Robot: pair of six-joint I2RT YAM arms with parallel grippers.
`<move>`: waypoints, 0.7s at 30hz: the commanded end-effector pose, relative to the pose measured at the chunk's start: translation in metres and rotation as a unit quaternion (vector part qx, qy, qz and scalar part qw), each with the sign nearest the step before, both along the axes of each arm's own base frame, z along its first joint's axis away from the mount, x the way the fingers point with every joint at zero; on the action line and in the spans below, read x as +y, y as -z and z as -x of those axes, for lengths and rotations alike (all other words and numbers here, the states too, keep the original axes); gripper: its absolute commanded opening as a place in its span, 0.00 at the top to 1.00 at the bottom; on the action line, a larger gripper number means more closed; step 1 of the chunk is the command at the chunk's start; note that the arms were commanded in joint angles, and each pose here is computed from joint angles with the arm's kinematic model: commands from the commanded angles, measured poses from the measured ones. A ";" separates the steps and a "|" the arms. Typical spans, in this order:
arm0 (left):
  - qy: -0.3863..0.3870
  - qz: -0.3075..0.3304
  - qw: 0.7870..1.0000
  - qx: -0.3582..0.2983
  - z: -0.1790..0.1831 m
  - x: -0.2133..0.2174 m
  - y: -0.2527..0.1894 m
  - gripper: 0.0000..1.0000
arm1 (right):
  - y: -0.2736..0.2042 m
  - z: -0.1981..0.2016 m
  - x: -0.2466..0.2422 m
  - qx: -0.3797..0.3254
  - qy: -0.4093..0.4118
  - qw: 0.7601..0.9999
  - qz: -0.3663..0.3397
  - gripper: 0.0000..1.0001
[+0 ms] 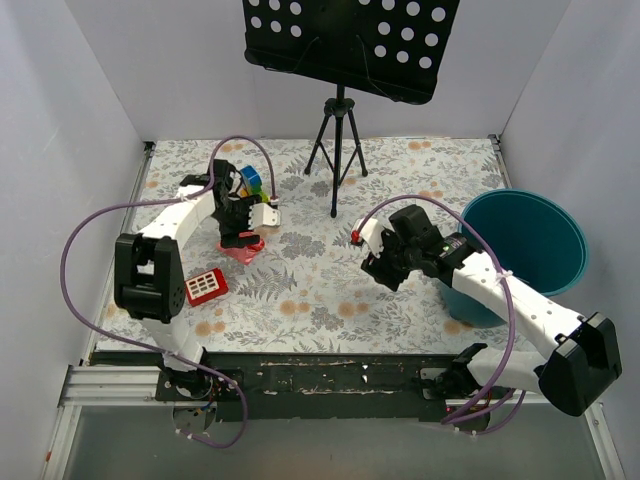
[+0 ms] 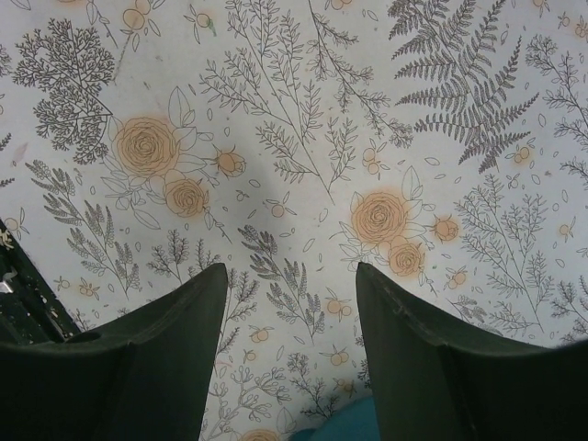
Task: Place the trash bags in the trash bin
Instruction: Pick up the trash bag from the center of the board.
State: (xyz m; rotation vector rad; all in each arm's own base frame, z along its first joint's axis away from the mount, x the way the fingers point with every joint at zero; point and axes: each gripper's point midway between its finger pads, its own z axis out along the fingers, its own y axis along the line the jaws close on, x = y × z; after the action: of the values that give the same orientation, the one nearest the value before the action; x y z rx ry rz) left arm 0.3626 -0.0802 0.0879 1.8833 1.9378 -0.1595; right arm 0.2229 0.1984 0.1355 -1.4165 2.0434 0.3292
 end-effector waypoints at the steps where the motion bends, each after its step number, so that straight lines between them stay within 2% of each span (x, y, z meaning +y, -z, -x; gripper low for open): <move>1: 0.195 -0.009 0.981 -0.017 -0.018 -0.016 -0.006 0.32 | -0.011 -0.002 0.002 -0.017 0.007 1.000 -0.021 0.34; 6: 0.249 -0.019 0.968 -0.009 -0.027 -0.021 0.010 0.39 | -0.017 -0.002 -0.003 -0.027 0.017 0.999 -0.024 0.34; 11: 0.261 -0.038 0.965 -0.003 -0.026 -0.017 0.032 0.40 | -0.022 -0.007 -0.010 -0.038 0.029 0.999 -0.022 0.33; 14: 0.263 -0.046 0.964 -0.012 -0.027 -0.021 0.044 0.48 | -0.024 -0.012 -0.013 -0.041 0.040 0.998 -0.027 0.33; 17: 0.259 -0.051 0.964 -0.001 -0.025 -0.024 0.050 0.58 | -0.026 -0.014 -0.015 -0.042 0.045 0.998 -0.029 0.33; 21: 0.238 -0.053 0.970 0.022 -0.016 -0.021 0.051 0.67 | -0.027 -0.017 -0.014 -0.043 0.046 0.998 -0.030 0.33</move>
State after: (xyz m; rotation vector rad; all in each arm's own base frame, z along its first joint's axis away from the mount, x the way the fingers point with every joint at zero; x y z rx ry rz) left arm 0.3814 -0.1002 0.0358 2.4173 1.4806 -0.2435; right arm 0.2331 0.1808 0.1506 -1.3082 2.0436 0.2810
